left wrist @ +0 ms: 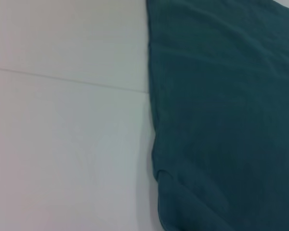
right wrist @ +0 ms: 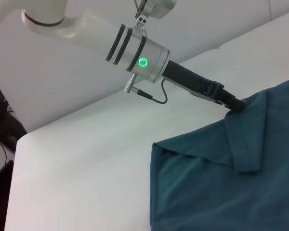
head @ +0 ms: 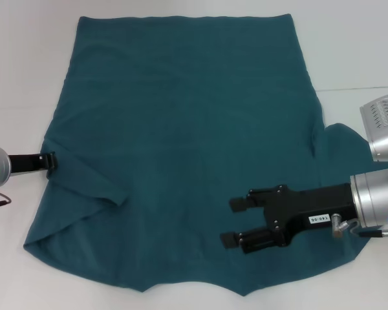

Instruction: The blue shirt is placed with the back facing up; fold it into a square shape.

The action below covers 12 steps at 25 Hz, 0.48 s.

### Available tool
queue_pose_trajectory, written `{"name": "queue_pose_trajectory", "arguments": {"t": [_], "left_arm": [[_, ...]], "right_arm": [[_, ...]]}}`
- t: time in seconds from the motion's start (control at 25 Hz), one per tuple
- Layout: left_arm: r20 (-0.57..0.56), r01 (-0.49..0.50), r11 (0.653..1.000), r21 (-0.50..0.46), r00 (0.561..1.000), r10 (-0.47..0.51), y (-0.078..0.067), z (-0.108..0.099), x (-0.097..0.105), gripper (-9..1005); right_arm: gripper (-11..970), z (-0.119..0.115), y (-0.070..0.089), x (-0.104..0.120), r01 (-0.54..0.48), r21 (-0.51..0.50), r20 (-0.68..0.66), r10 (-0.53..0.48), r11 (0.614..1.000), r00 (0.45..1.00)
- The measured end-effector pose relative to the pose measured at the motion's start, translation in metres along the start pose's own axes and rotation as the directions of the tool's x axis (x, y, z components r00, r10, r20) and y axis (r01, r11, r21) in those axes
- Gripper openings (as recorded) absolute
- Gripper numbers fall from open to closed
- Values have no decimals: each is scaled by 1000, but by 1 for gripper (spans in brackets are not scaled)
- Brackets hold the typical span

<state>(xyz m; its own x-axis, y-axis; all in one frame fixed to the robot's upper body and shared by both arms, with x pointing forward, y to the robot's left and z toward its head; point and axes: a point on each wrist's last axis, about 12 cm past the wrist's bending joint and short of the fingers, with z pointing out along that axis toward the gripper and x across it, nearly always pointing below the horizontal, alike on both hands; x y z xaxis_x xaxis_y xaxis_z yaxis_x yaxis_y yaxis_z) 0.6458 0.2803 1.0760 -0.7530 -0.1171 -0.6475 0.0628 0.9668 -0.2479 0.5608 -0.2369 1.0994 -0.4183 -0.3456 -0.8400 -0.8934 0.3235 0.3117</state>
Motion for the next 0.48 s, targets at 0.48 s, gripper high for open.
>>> {"name": "queue_pose_trajectory", "arguments": {"t": [0.48], "left_arm": [[41,-27,996,81,999,24,-20,-14,-16,50]], "right_arm": [[914,1,0,-2,4,-2,1,-4,1000,1000]]}}
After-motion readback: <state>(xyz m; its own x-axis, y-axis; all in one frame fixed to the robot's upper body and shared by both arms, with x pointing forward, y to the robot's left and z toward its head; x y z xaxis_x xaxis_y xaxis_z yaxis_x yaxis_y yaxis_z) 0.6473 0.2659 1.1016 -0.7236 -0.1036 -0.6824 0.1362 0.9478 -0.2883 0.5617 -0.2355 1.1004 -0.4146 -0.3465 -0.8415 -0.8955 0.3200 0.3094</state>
